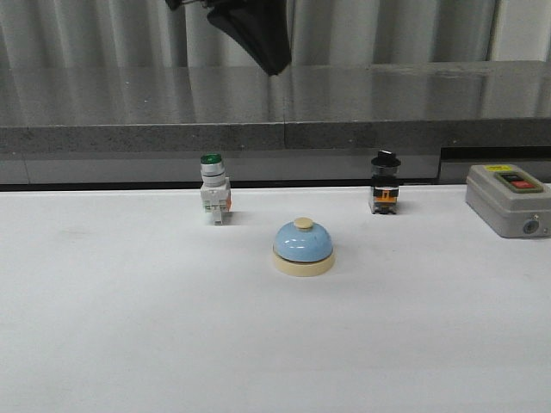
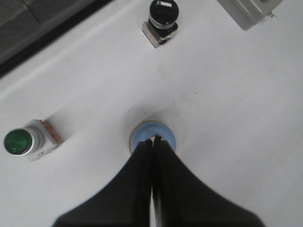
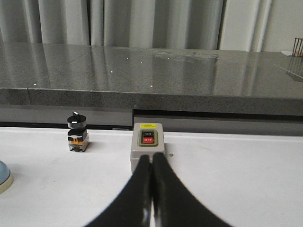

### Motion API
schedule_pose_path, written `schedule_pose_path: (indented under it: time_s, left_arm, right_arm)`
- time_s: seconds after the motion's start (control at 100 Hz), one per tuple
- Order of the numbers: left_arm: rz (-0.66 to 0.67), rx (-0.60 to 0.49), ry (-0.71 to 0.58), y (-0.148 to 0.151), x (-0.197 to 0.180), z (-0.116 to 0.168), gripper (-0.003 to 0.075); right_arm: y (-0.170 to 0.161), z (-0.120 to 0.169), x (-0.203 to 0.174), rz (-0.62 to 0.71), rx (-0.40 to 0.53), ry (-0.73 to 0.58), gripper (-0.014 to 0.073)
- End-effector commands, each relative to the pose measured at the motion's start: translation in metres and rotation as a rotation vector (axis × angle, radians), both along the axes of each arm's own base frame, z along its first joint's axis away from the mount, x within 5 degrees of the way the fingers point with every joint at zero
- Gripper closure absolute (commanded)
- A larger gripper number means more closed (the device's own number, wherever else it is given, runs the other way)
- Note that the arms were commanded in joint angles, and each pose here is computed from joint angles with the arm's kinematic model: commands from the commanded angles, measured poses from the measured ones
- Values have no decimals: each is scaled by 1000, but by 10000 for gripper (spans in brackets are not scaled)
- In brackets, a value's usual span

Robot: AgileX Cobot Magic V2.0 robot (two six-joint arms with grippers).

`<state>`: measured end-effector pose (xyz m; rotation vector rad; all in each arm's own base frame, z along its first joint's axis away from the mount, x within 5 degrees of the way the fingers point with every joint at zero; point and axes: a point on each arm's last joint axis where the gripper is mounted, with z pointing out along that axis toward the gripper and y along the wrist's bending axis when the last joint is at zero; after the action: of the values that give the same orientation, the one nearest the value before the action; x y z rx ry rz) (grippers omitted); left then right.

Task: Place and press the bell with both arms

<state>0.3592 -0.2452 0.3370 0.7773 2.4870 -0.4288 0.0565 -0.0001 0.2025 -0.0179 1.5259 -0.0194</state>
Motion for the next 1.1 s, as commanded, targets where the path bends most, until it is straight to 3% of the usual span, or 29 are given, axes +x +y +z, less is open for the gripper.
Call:
schedule_pose_path:
  time_s: [0.0, 0.54, 0.83, 1.09]
  left_arm:
    - [46, -89, -99, 19, -11, 44, 741]
    - [268, -117, -163, 109, -41, 57, 741]
    - [470, -171, -241, 169, -73, 55, 741]
    - [588, -152, -314, 209, -117, 42, 741]
  right_arm:
    - [0, 13, -3, -4, -2, -109, 655]
    - [0, 13, -3, -4, -2, -109, 655]
    - [0, 13, -3, -4, -2, -109, 655]
    - [0, 13, -3, -4, -2, -109, 655]
